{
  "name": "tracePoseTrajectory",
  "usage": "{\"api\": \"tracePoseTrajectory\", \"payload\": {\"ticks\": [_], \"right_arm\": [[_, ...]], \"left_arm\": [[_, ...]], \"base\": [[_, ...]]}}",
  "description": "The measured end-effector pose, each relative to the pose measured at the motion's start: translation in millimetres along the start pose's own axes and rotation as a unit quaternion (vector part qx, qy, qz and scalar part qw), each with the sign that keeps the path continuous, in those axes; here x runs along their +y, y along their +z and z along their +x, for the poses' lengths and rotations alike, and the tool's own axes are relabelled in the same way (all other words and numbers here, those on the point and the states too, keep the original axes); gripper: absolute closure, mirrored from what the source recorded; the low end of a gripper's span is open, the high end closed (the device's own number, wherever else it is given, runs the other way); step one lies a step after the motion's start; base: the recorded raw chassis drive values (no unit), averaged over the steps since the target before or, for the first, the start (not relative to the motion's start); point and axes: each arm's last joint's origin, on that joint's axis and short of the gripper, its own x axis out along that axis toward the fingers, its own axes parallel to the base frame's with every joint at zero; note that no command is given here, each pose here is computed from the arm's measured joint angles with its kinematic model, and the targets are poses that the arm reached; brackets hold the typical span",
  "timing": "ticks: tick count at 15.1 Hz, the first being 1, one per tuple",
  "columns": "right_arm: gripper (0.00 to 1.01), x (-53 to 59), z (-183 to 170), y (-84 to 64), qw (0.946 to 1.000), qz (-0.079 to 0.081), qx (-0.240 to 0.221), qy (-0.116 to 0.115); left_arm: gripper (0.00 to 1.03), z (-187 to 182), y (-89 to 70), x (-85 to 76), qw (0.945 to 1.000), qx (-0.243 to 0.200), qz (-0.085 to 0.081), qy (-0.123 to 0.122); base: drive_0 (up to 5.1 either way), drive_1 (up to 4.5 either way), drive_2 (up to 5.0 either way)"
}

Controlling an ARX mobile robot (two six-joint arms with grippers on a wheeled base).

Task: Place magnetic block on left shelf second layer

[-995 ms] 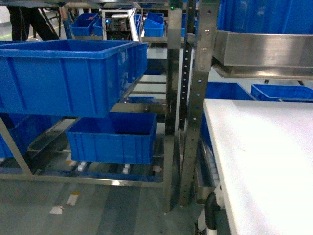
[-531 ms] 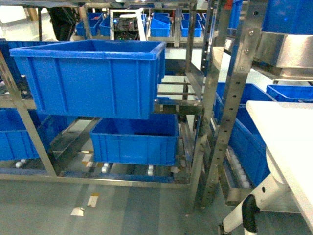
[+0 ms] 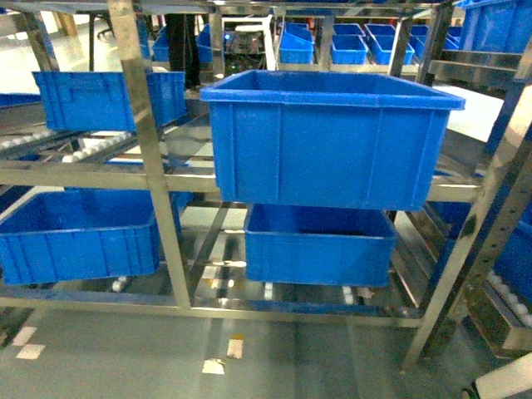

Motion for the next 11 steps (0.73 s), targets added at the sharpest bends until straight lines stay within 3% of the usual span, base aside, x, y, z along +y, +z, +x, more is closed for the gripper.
{"api": "tracePoseTrajectory", "payload": {"ticks": [11], "right_arm": [[0.68,0.0,0.0,-0.3,1.0,0.0,0.001,0.0]], "left_arm": [[0.05,0.0,0.0,0.0,1.0,0.0,0.0,0.0]], "base": [[-4.8,3.38,1.5]]}}
